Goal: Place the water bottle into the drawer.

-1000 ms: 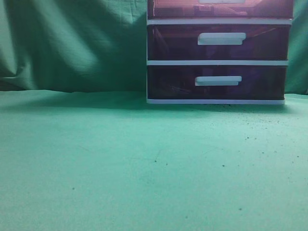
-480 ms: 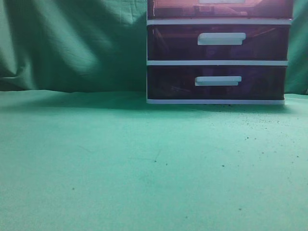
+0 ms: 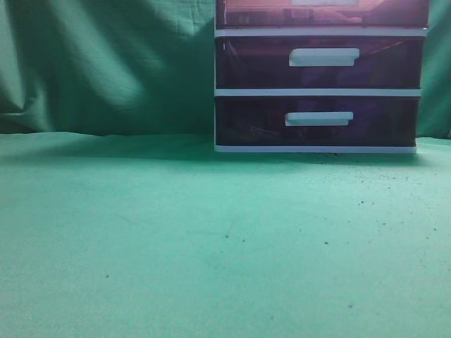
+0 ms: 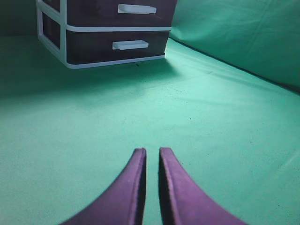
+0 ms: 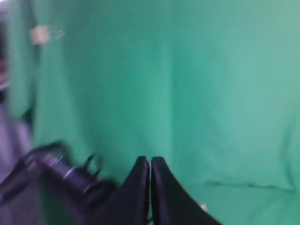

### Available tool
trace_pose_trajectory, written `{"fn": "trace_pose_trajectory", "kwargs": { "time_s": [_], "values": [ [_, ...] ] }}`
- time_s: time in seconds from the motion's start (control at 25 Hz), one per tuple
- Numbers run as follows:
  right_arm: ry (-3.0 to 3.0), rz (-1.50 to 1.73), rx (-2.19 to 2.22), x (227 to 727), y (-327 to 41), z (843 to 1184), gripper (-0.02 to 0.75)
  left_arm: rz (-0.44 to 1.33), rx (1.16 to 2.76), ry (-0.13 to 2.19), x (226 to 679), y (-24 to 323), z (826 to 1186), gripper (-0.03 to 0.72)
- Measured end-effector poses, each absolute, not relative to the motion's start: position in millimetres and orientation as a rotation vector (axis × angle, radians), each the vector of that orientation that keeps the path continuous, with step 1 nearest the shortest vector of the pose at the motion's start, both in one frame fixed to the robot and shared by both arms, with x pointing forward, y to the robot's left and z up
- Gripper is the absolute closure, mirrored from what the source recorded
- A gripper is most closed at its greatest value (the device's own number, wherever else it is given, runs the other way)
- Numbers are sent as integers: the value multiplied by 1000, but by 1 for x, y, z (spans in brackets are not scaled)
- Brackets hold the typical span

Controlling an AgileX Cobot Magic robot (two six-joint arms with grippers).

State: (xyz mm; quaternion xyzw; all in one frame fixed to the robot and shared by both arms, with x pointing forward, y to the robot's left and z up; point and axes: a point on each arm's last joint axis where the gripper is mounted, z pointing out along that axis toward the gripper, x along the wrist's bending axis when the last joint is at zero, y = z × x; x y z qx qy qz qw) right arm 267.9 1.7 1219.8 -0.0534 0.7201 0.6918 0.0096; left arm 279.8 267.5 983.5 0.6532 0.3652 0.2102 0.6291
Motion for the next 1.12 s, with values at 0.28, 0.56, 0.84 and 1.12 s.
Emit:
{"fn": "trace_pose_trajectory", "kwargs": {
  "time_s": [0.28,0.56,0.84,1.12],
  "values": [
    [2594,1842,187,300,-50,1216,738,482,1496,837,280,268,984,622],
    [2440,1585,747,344,-111,1223,738,482,1498,838,280,268,983,622],
    [2121,1459,1110,378,-180,1235,738,482,1498,838,280,268,983,622],
    [1747,1395,1321,366,-245,1245,738,482,1498,838,280,268,983,622]
  ]
}}
